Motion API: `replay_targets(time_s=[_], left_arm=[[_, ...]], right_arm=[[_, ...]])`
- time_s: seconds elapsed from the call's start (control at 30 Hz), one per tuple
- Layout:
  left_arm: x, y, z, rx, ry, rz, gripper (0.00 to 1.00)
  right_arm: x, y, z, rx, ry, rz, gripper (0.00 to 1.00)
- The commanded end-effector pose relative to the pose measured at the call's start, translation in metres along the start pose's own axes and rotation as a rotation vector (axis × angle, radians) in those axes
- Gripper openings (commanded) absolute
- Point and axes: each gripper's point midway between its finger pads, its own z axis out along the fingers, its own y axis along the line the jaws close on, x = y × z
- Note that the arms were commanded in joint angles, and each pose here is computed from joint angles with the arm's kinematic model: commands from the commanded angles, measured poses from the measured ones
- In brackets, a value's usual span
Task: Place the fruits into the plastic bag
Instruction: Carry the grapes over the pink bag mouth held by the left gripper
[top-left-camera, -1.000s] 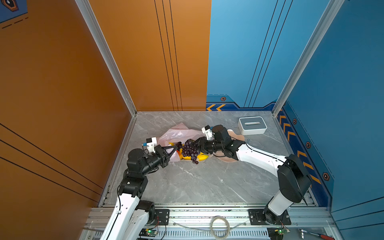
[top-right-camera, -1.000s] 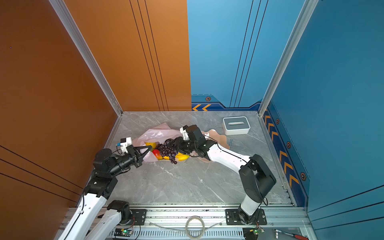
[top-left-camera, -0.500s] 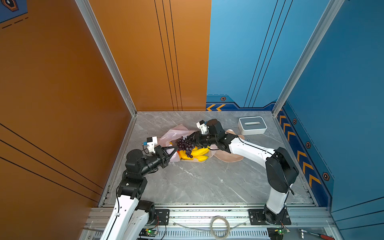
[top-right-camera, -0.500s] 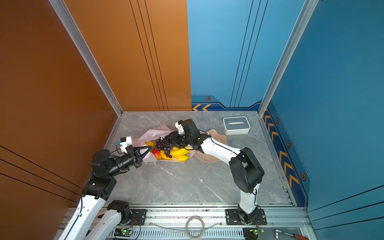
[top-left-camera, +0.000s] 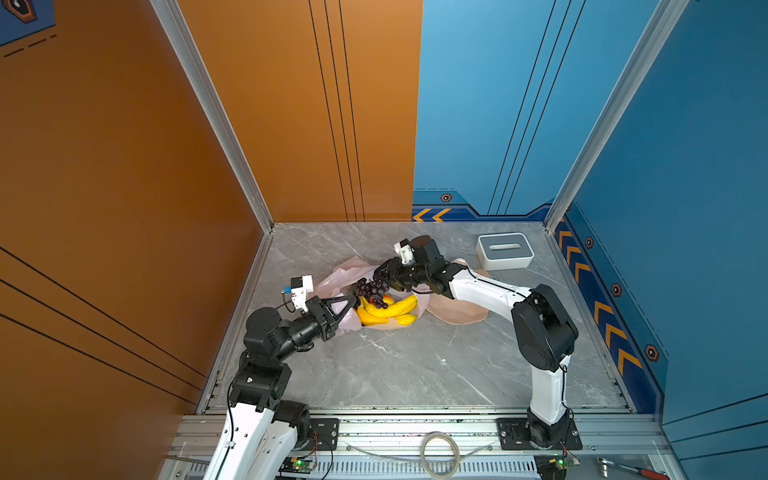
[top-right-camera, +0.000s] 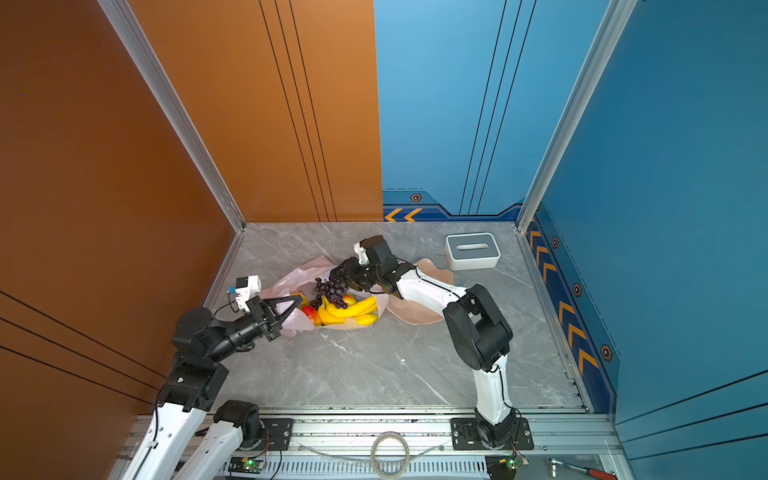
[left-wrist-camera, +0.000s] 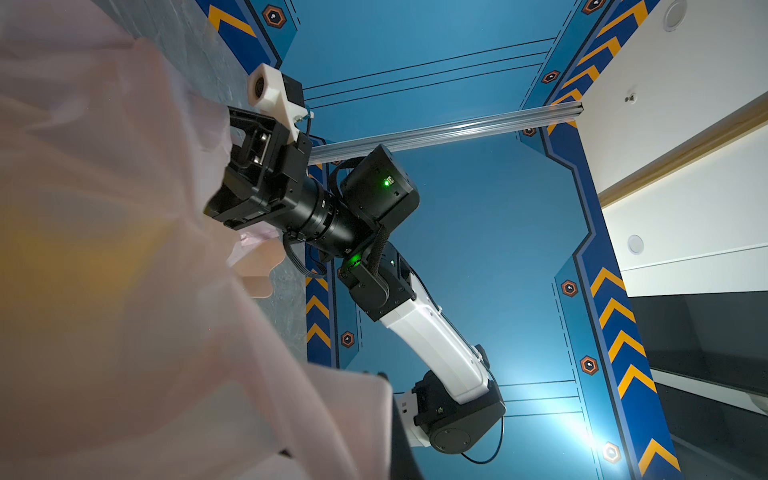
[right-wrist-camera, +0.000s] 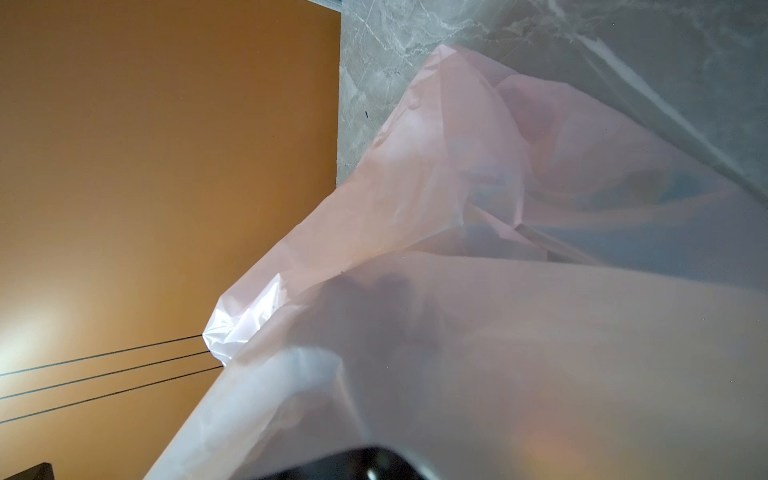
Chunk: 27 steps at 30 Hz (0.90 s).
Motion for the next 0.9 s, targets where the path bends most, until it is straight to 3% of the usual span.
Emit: replay_targets(time_s=[0.0,0.33,0.63,0.87], left_arm=[[0.003,0.002,0.001,0.002,0.017,0.026,0.00],[-0.001,0.007,0.005,0.001,0.004,0.015,0.00],[-0.002,0.013,0.006,-0.002,0.000,0.002,0.00],[-0.001,0.017,0.007,-0.003,0.004,-0.005,0.00]], right_arm=[[-0.016,0.022,0.003,-0.039,-0.082,-0.061,0.42],[-0.007,0.026,0.025,0.042,-0.133,-0.219,0.42],[0.002,0.011,0.027,0.293,-0.150,-0.511,0.43],[0.008,-0.010,0.039,0.450,-0.130,-0.659,0.43]])
